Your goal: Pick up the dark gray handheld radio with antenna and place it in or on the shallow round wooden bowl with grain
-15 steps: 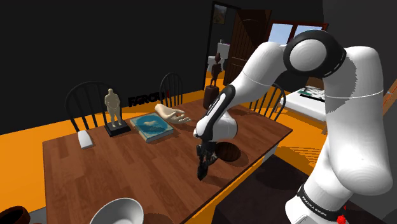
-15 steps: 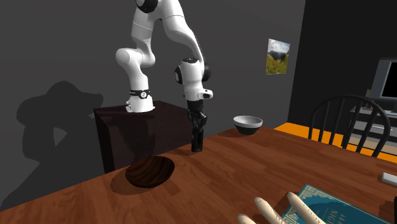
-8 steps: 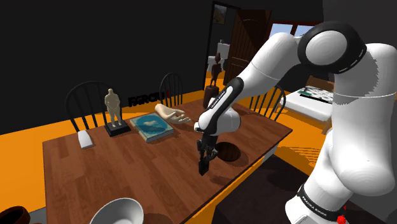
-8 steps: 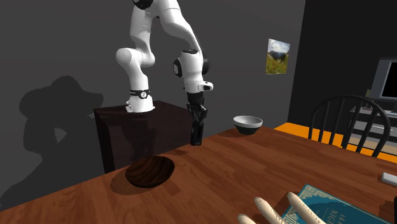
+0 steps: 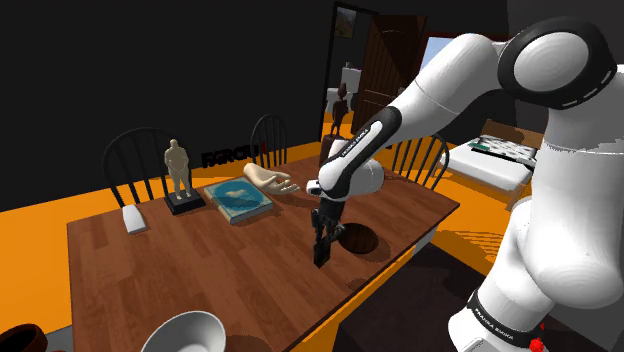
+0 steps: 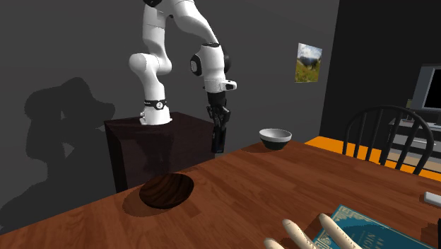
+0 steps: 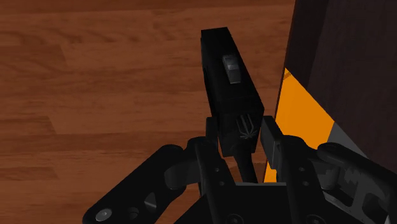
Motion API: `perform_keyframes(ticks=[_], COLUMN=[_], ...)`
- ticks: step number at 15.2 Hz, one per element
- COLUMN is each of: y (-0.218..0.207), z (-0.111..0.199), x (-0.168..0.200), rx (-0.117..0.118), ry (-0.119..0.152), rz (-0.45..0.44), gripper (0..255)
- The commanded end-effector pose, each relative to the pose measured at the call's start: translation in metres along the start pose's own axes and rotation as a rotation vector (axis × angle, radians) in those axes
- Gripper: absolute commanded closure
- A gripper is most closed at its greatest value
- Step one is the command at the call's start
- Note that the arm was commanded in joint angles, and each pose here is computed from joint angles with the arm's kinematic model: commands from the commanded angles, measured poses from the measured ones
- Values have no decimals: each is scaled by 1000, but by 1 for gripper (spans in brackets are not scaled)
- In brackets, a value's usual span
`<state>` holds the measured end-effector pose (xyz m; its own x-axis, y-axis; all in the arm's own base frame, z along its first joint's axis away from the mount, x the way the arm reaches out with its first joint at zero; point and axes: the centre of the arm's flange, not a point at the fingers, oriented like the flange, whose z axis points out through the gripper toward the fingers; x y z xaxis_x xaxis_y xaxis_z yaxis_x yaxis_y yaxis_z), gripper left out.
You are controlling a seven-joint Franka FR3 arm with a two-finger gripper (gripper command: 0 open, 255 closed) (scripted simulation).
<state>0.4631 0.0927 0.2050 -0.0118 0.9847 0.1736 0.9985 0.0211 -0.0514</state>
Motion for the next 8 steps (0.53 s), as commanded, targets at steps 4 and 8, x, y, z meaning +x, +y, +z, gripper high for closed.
perform_keyframes(ticks=[4, 8], y=[-1, 5], z=[-26, -35], x=[4, -34], rx=[0, 0], ry=[0, 0], rz=[0, 0], gripper=[255, 255])
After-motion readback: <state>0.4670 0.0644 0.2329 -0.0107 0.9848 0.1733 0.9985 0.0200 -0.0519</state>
